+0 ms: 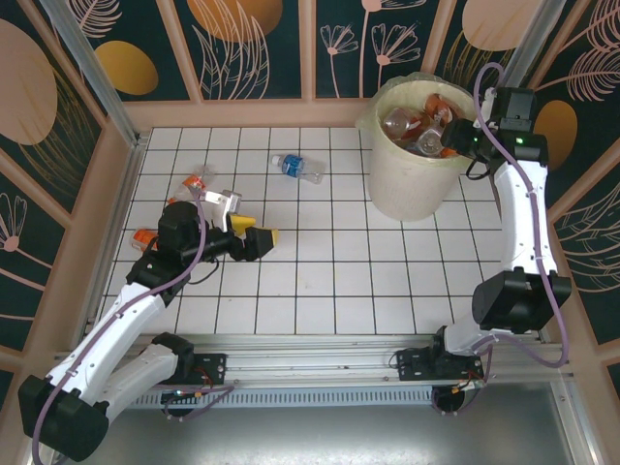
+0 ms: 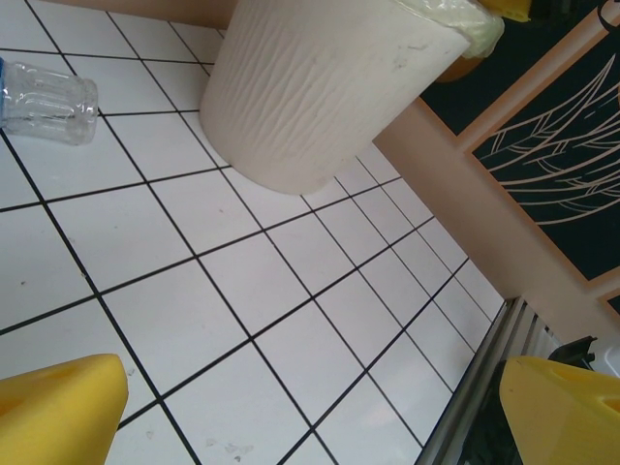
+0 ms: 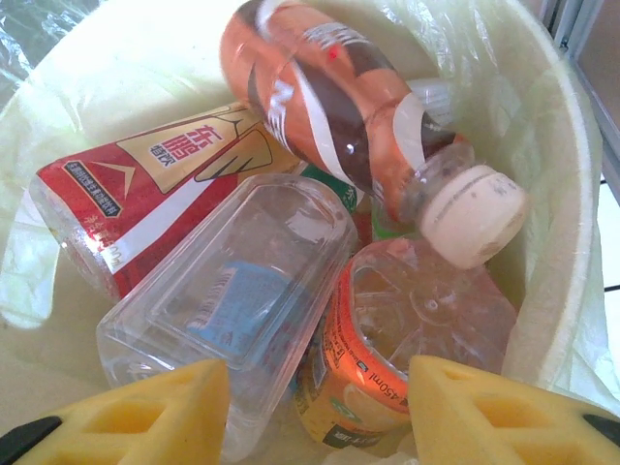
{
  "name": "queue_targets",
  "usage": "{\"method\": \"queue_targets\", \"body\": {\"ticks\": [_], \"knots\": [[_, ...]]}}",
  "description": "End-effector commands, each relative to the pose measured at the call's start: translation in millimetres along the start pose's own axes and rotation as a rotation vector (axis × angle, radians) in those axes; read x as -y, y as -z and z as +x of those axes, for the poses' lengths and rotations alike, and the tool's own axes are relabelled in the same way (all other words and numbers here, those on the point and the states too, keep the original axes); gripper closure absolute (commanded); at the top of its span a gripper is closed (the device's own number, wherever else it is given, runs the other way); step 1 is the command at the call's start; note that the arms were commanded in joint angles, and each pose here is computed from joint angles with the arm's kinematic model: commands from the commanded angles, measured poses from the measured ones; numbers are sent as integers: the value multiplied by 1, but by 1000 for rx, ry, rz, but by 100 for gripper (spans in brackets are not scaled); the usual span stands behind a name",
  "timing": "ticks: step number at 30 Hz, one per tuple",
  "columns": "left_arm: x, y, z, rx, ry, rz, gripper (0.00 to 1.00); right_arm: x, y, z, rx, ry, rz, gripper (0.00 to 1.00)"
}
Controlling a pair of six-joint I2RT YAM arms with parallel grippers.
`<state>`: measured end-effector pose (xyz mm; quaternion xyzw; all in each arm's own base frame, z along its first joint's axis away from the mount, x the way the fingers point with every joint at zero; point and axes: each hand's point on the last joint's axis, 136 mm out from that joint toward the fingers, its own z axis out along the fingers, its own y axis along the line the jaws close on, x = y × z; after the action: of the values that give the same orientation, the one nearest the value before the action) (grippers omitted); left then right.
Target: Put the plastic bottles in the bin
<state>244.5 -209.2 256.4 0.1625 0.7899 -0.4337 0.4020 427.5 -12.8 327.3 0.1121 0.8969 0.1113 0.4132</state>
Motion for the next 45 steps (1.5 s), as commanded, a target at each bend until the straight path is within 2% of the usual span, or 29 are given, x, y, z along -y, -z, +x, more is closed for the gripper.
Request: {"method": "queue_targets", "body": {"ticks": [1,4,8,13,19,27,32,36,41,45], "knots": [[4,3,-5,10,-38,-3,1,-1,24,-12,66,-16,4,46],[1,5,-8,27,-50,-29,1,-7,39,-20,127,-15,-20,44],[-17,8,-13,62,-28,-135,1,-28,67,-26,222,8,-127,44],[-42,5,-23,102,66,-262,1,-62,104,-8,303,61,-317,41],[-80,-5,-32,93,202,-448,1,-104,128,38,277,120,-553,38],[-121,-35,-45,73,364,-603,1,-162,137,104,198,252,-734,34],[-111,-56,-58,99,378,-488,1,-197,116,144,129,373,-782,31],[-81,-67,-57,51,260,-303,1,-218,89,160,87,437,-784,30],[-64,-57,-43,46,193,-218,1,-238,47,168,68,517,-734,30],[-48,-38,-40,83,121,-181,1,-256,10,180,31,645,-675,29]]}}
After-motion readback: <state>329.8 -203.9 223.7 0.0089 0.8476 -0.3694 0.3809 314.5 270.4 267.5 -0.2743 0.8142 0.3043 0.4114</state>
